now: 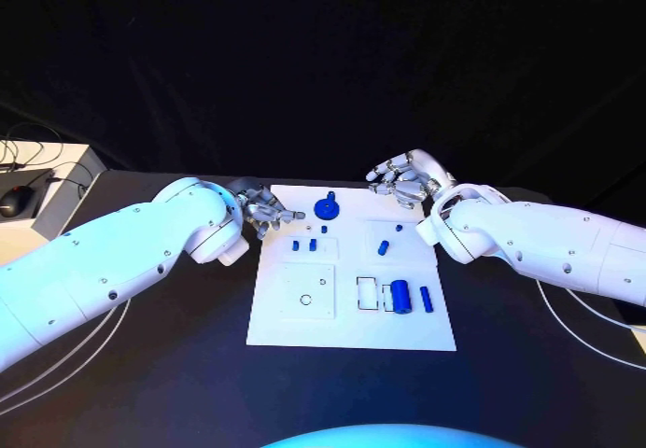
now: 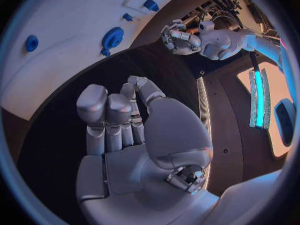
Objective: Assemble the parts on the task board
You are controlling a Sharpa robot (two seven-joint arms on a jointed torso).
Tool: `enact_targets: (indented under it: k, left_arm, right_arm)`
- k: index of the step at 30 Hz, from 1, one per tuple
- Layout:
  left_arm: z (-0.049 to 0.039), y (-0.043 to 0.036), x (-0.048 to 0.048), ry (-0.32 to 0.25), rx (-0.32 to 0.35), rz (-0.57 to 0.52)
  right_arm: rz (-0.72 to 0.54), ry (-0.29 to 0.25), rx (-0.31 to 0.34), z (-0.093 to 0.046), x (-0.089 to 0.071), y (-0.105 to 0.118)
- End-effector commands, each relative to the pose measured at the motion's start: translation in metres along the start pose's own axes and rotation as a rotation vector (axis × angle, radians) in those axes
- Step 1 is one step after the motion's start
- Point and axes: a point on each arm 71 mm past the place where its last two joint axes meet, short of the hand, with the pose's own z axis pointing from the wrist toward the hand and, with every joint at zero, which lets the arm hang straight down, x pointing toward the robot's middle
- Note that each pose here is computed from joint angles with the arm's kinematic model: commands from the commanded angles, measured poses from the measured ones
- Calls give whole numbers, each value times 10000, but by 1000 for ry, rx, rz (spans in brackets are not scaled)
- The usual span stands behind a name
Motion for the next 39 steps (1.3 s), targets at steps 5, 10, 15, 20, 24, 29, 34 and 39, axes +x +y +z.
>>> enact_targets:
  k: [5, 10, 15, 20, 24, 29, 34, 39]
  left_arm:
    - [1, -134, -24, -1, 218, -111]
    - [62, -180, 25, -73, 360, 24]
    - [121, -235, 126, -137, 473, 199]
    - [189, -314, 253, -163, 543, 346]
    - [258, -364, 346, -155, 557, 439]
    - [323, -375, 393, -137, 533, 491]
    - [383, -375, 436, -117, 511, 518]
    - [411, -390, 483, -99, 505, 531]
  right_arm:
    - [-3, 10, -12, -5, 2, 6]
    - [-3, 8, -12, -6, -2, 5]
    - [-2, 3, -14, -5, -2, 8]
    - [0, -3, -20, 1, 4, 19]
    - [2, -6, -24, 6, 12, 29]
    - [3, -9, -28, 10, 19, 40]
    - [5, -12, -33, 14, 26, 52]
    - [7, -12, -35, 17, 31, 60]
